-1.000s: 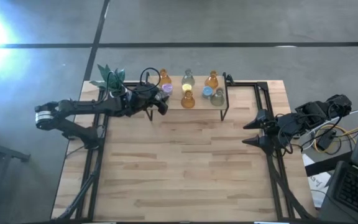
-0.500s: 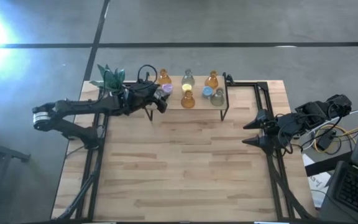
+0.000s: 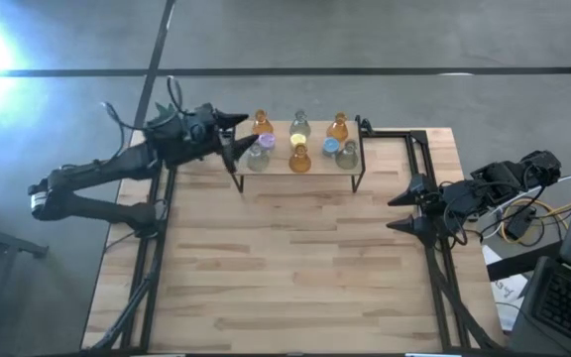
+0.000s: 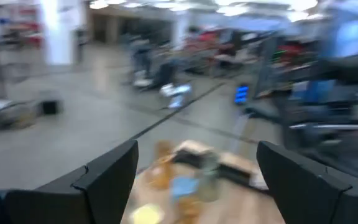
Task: Pick & Place candle stick holders
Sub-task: Return to Home Position
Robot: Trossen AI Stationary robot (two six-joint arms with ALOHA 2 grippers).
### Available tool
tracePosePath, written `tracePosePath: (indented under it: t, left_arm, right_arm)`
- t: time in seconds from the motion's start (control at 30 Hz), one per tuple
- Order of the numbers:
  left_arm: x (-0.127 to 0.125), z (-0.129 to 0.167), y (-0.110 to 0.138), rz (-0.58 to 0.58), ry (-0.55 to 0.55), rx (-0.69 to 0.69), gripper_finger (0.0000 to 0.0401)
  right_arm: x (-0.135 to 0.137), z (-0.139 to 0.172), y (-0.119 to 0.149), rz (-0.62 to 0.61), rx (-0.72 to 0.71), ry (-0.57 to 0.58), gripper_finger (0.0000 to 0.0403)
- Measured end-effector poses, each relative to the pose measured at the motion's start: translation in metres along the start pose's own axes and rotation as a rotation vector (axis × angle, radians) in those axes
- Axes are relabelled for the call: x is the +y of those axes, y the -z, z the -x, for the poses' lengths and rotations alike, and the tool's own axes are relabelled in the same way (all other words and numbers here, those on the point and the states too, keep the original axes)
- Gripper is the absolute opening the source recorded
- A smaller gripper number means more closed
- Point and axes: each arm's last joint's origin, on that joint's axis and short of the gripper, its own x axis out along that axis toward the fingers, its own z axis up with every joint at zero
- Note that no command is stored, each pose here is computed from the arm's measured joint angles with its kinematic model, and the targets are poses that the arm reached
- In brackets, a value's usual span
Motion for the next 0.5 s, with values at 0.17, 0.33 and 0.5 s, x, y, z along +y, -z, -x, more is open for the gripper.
tracePosePath:
  t: [0.17,0.33,0.5]
  left_arm:
    - [-0.007,0.016,-0.013,0.003,0.26,-0.03,0.0328]
    - [-0.008,0.025,-0.018,0.069,0.338,-0.039,0.0324]
    - [-0.007,0.044,-0.018,0.084,0.378,0.022,0.0323]
  right_arm:
    - [0.0,0.0,0.0,0.0,0.0,0.0,0.0353]
    - [0.0,0.0,0.0,0.0,0.0,0.0,0.0348]
    - [0.0,0.0,0.0,0.0,0.0,0.0,0.0346]
